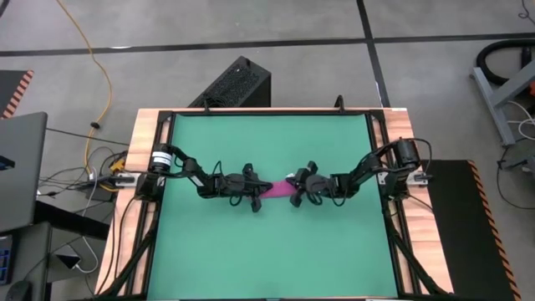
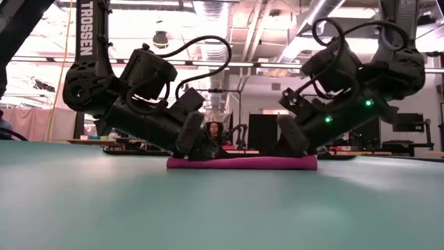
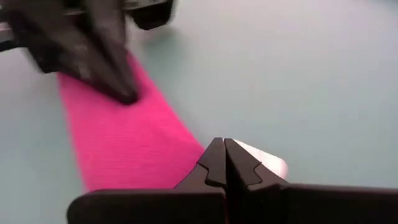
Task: Roll towel into tight, uniform cylinder
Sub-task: Roll the pink towel
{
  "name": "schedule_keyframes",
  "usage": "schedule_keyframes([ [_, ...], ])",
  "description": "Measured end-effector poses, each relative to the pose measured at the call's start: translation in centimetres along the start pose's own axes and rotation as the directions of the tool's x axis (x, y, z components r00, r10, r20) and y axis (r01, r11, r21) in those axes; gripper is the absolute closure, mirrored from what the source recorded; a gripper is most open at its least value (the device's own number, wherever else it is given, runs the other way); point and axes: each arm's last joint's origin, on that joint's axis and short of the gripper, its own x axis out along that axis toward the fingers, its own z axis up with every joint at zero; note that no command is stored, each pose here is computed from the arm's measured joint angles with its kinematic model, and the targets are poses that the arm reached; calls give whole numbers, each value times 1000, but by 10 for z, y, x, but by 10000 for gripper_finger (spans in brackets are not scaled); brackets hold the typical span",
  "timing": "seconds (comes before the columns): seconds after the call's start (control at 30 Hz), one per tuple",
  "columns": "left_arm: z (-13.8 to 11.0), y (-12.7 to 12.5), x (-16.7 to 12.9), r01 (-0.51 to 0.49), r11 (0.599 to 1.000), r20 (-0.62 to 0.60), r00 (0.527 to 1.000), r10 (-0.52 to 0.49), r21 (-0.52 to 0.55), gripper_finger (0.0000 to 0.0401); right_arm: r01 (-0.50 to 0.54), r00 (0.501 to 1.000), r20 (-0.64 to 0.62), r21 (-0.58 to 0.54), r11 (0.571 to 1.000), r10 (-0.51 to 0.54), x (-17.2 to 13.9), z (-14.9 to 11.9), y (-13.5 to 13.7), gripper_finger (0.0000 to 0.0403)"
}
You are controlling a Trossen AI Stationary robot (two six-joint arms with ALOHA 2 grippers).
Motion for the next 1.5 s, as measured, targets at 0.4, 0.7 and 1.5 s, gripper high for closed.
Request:
schedule_keyframes([
  [0.4,14,-3,-5,32,1000,62,998,-32,2,401,21,1000,-7,-21,1000,-21,-3,-4,0,392],
  [0.7,54,-7,-28,35,999,84,996,-38,42,401,29,999,-15,-29,999,-29,-3,-6,-1,392],
  [1.5,94,-7,-62,-44,987,116,993,26,152,401,15,983,182,8,1000,-16,-23,49,-14,388],
])
